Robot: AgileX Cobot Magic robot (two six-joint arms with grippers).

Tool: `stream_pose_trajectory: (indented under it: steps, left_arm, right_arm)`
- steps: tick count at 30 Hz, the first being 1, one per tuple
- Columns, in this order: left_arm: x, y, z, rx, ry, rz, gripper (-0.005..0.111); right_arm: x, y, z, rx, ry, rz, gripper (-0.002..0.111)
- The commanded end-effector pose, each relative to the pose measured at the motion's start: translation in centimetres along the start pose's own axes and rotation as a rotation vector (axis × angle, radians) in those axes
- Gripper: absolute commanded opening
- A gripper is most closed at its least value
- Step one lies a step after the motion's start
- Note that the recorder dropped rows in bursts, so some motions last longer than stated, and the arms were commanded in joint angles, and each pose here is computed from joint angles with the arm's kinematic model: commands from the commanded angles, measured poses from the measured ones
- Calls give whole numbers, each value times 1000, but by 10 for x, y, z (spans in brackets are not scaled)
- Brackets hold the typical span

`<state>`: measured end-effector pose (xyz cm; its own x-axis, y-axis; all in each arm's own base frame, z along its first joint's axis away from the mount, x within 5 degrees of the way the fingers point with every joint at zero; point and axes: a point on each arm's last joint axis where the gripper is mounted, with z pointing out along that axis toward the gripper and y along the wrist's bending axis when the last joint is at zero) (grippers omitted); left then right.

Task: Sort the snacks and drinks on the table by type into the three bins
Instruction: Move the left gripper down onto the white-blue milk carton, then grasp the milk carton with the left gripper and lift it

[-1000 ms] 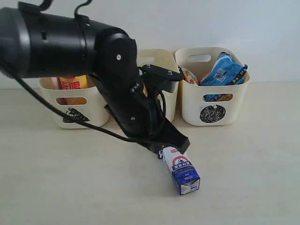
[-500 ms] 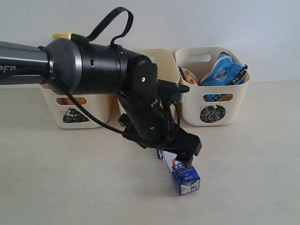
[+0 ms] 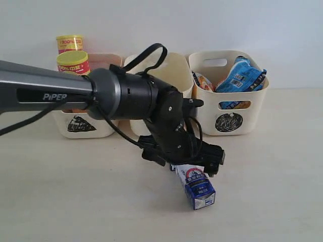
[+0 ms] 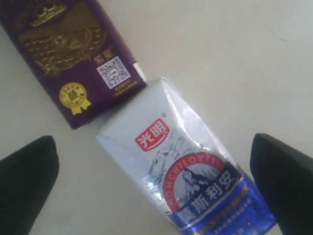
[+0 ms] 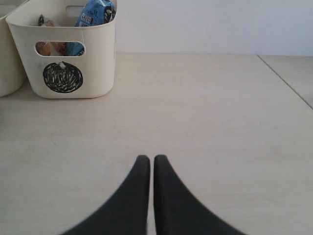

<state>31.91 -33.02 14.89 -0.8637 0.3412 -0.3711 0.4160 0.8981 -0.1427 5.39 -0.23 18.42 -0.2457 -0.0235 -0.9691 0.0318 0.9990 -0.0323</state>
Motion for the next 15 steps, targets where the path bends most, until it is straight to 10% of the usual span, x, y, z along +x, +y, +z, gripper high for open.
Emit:
stream_pose_trajectory:
  steps: [1,15]
  left_arm:
    - [0,-7,14,-29,5,-13,99]
    - [8,-2,45,-70,58,-41,96]
  right_arm:
    - [1,0,0,2,-4,1,0]
    - [1,0,0,2,-4,1,0]
